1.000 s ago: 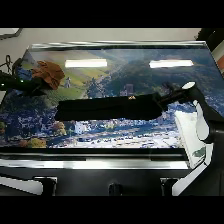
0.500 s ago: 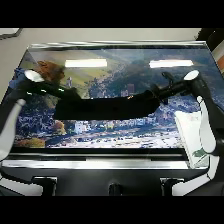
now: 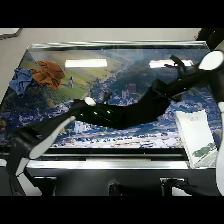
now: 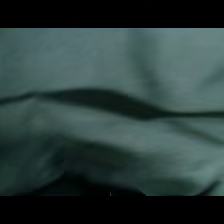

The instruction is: Fold the shirts.

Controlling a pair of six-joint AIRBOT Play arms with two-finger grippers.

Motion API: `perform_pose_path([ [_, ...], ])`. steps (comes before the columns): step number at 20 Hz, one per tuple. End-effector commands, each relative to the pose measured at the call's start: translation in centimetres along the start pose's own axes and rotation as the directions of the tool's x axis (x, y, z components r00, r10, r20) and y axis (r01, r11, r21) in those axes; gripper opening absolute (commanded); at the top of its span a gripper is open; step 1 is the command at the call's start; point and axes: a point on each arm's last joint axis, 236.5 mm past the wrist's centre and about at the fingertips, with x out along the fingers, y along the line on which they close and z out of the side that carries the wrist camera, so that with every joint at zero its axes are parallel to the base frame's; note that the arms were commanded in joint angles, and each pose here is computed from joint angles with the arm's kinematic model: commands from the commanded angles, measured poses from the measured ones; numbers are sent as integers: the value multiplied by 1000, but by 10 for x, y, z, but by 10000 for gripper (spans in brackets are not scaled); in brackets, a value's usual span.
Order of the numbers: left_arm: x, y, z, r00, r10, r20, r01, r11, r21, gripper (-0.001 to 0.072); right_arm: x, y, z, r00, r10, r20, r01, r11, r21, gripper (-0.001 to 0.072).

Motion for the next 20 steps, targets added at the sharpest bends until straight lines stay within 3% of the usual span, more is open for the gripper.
perform_pose_path([
  [1,56,-45,-25,988,-153,-2,152,987,-55,35,-34,4,-20,997,-59,55,58,998,18,48],
  [4,41,-58,-10,980,-193,44,192,981,32,31,-31,-3,-18,995,-85,51,84,996,28,47],
  [9,-117,-37,60,969,-29,245,-29,973,229,32,44,29,-11,997,-19,-79,13,997,-78,47],
  [12,-261,-41,91,874,13,486,-158,953,259,32,111,83,-1,984,141,-113,-149,986,-72,47],
  [16,-417,-71,79,675,-3,738,-257,937,238,33,197,143,6,910,386,-152,-377,922,87,53],
  [17,-440,-81,70,635,-10,773,-279,929,242,33,217,157,6,882,445,-154,-426,893,143,140],
  [19,-466,-96,56,587,-22,810,-310,917,250,33,234,186,7,798,585,-143,-553,807,208,524],
  [20,-471,-100,52,575,-21,818,-326,911,253,33,228,199,8,745,651,-143,-620,756,209,527],
])
